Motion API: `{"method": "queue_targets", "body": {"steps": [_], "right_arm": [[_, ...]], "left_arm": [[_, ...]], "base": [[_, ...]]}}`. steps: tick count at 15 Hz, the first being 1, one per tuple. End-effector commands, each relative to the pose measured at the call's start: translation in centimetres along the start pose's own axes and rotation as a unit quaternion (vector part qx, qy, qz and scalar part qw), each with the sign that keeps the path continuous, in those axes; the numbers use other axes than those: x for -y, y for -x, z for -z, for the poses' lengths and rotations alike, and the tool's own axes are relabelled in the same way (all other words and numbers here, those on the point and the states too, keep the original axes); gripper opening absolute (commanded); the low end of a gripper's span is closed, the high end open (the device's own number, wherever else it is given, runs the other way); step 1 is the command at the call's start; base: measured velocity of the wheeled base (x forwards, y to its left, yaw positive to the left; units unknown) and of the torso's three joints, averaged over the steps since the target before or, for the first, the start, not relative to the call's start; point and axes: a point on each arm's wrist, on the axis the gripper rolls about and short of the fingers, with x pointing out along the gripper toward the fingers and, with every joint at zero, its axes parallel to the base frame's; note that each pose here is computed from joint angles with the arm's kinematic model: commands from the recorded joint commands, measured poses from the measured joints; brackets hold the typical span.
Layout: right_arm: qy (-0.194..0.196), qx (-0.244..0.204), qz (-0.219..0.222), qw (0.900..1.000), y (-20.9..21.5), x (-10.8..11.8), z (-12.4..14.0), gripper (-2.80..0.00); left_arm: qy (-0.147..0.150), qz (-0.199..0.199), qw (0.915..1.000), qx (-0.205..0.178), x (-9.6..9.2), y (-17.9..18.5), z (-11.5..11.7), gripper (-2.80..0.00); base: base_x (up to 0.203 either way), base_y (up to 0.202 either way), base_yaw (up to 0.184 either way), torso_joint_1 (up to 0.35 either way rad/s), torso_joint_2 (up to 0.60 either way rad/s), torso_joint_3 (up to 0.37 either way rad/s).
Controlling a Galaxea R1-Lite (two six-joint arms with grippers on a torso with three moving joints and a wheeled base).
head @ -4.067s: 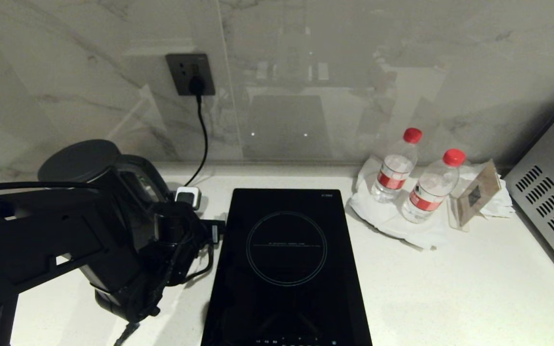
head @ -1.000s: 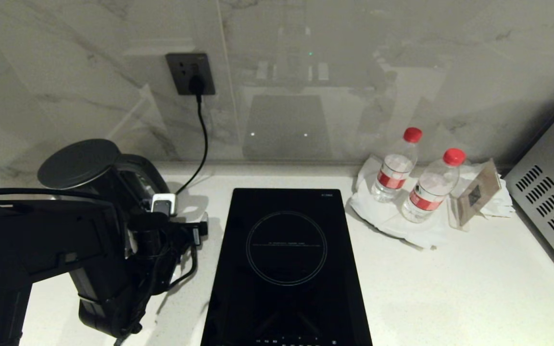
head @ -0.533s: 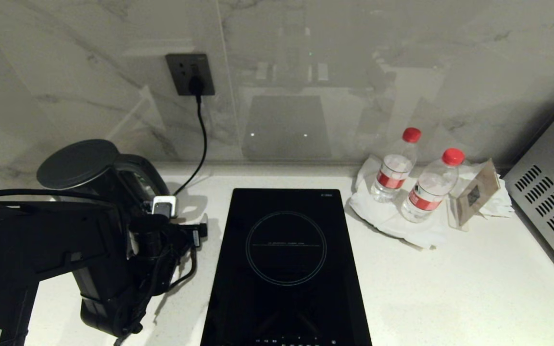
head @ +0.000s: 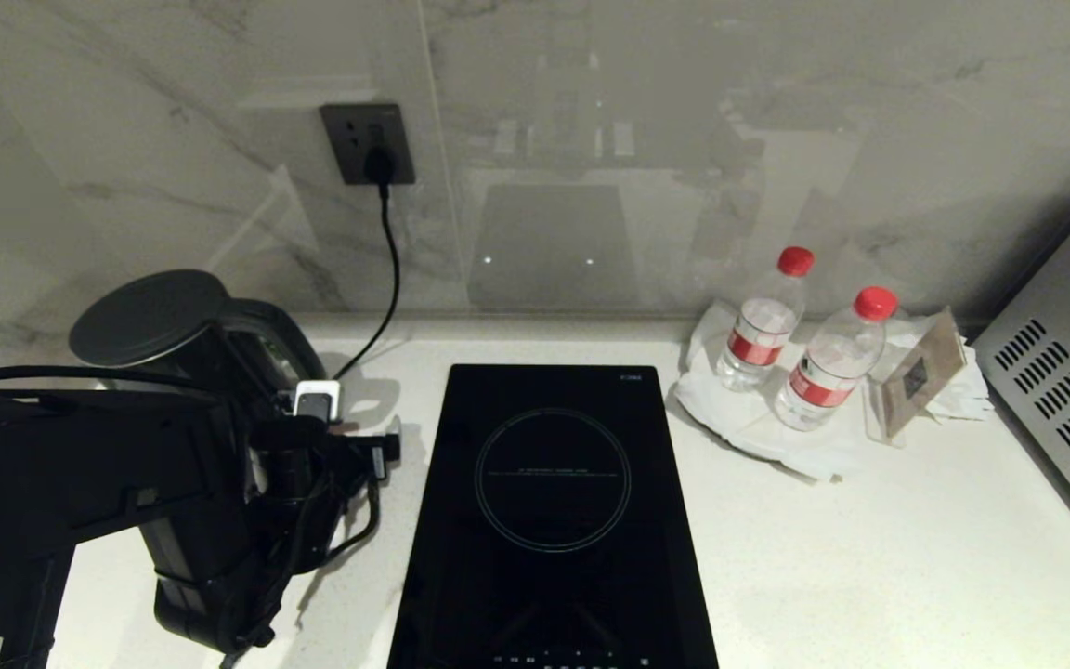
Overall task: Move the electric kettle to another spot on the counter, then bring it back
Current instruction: Finish boiling water
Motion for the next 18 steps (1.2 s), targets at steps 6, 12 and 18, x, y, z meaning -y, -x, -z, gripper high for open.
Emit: {"method": "queue_targets", "body": {"steps": [6,12,18], "right_arm": [[0.000,0.000,0.000,1.000,0.0,0.0,0.0,-2.80],[0.000,0.000,0.000,1.000,0.0,0.0,0.0,-2.80],[0.000,0.000,0.000,1.000,0.0,0.0,0.0,-2.80]], "left_arm": [[0.003,0.009,0.9999,-0.001,-0.2,1.8,-0.7,0.00],[-0.015,0.021,0.9988,-0.041,0.0,3.0,1.1,0.00],[-0.017,0.038,0.9977,-0.053,1.0,2.3,2.5,0.00]], "base": [[0.000,0.000,0.000,0.000,0.00,0.000],[0.000,0.000,0.000,0.000,0.00,0.000],[0.000,0.000,0.000,0.000,0.00,0.000]]}}
